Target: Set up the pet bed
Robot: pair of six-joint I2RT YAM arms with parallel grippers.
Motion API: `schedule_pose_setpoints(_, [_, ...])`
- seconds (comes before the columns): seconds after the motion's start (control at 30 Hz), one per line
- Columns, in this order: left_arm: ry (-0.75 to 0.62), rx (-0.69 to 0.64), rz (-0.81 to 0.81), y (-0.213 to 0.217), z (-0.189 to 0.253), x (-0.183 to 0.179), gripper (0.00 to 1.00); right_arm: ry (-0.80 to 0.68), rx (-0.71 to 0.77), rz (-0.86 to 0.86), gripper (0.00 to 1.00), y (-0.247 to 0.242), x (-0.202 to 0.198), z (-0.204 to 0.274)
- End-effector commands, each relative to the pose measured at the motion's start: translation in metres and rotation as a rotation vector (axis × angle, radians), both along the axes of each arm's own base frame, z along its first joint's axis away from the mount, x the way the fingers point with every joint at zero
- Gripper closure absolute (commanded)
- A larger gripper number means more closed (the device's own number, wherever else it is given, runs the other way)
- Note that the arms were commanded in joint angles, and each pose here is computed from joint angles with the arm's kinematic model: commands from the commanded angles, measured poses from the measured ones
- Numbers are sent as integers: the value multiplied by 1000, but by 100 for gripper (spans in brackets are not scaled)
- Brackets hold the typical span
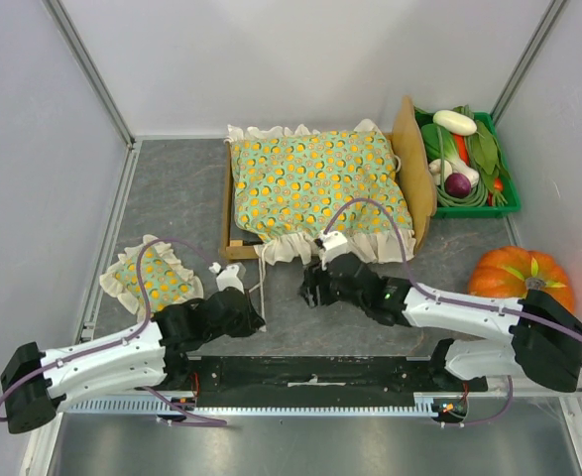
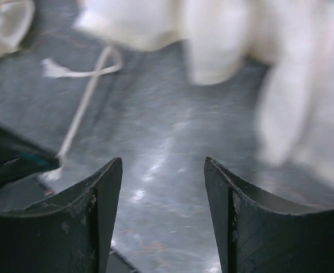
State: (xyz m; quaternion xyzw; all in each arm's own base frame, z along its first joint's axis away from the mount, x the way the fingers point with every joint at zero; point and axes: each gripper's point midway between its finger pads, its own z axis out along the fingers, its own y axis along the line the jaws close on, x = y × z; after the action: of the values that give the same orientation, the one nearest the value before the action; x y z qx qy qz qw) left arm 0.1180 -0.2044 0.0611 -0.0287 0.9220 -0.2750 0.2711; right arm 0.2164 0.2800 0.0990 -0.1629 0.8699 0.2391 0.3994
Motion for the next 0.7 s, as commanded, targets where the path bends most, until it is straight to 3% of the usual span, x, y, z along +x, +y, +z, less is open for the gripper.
schedule_pose_setpoints(0.0, [-57,42,130,20,19,13,98,16,166,-41,33,43,-21,9])
schedule_pose_setpoints(0.17, [-143,125,295,72,44,23,98,-20,281,-95,34,88,-16,17])
schedule_pose_setpoints(0.33, [-191,215,378,96,59,32,98,-53,281,-167,32,130,2,-2])
schedule_pose_setpoints(0.43, [-204,245,402,101,64,36,98,-86,328,-170,32,152,13,-3])
schedule_pose_setpoints(0.57, [-210,244,416,102,63,39,98,-109,263,-257,31,154,31,-23])
schedule_pose_setpoints(0.67, [-215,218,408,100,62,41,98,-104,256,-261,37,162,38,-32])
